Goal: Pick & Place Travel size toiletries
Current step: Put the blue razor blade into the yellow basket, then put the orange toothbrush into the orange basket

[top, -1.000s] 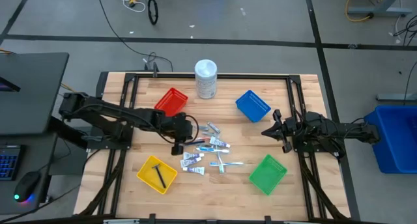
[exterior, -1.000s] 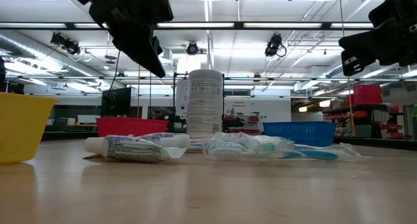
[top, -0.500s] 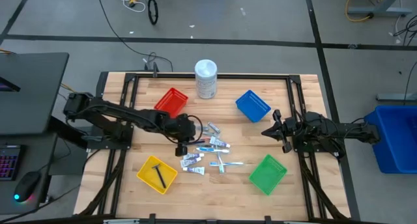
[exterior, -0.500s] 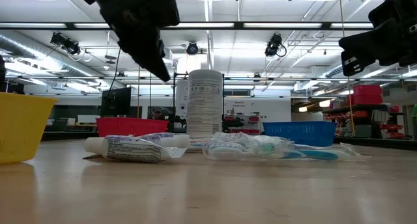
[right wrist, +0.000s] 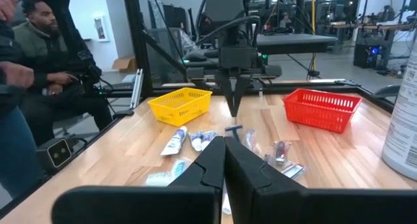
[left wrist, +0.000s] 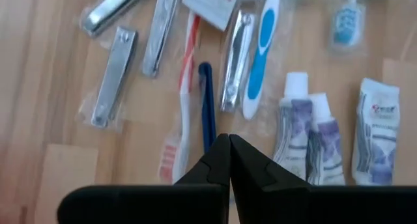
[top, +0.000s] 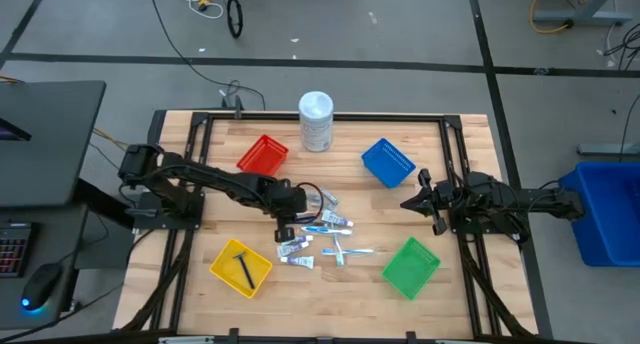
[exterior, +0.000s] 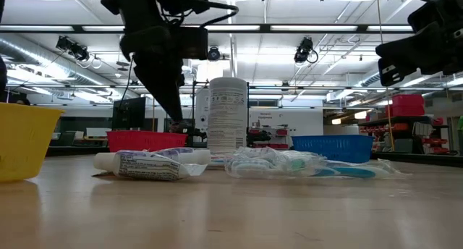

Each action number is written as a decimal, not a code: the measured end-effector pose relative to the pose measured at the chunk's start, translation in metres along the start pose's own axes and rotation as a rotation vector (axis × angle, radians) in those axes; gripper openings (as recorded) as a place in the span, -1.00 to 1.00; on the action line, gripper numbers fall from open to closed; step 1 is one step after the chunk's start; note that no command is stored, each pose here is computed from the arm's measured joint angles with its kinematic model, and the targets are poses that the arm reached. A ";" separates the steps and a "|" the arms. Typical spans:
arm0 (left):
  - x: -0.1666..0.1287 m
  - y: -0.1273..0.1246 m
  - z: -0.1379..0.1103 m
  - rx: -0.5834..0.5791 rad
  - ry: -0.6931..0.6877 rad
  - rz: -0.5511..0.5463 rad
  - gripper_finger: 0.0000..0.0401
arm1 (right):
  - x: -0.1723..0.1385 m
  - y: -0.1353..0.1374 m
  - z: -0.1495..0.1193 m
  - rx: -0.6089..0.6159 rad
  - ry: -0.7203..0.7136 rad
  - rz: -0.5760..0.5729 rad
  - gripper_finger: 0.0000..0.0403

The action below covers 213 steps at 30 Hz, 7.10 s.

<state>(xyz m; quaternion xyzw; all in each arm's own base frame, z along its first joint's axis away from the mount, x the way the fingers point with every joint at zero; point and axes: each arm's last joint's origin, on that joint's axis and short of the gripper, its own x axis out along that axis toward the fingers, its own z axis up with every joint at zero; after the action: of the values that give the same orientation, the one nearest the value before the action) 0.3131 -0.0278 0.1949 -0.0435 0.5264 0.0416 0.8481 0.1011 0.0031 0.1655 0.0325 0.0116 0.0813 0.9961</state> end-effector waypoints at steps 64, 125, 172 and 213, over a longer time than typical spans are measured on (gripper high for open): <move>0.044 0.008 0.002 0.029 0.151 -0.024 -0.41 | 0.000 0.000 0.000 0.000 0.002 0.000 -0.94; 0.026 -0.002 -0.021 0.034 0.212 -0.054 -0.81 | 0.000 0.000 0.000 0.001 0.002 0.000 -0.93; -0.077 -0.104 -0.106 0.557 0.191 -0.258 -0.80 | 0.000 0.000 0.000 0.000 0.002 -0.001 -0.93; -0.063 -0.107 -0.124 0.123 0.233 -0.138 -0.06 | 0.000 0.000 0.000 0.000 0.002 0.000 -0.93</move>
<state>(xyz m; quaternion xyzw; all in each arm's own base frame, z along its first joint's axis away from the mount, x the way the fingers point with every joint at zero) 0.1872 -0.1500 0.1994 -0.0322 0.6187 -0.0541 0.7831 0.1012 0.0031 0.1653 0.0325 0.0125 0.0812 0.9961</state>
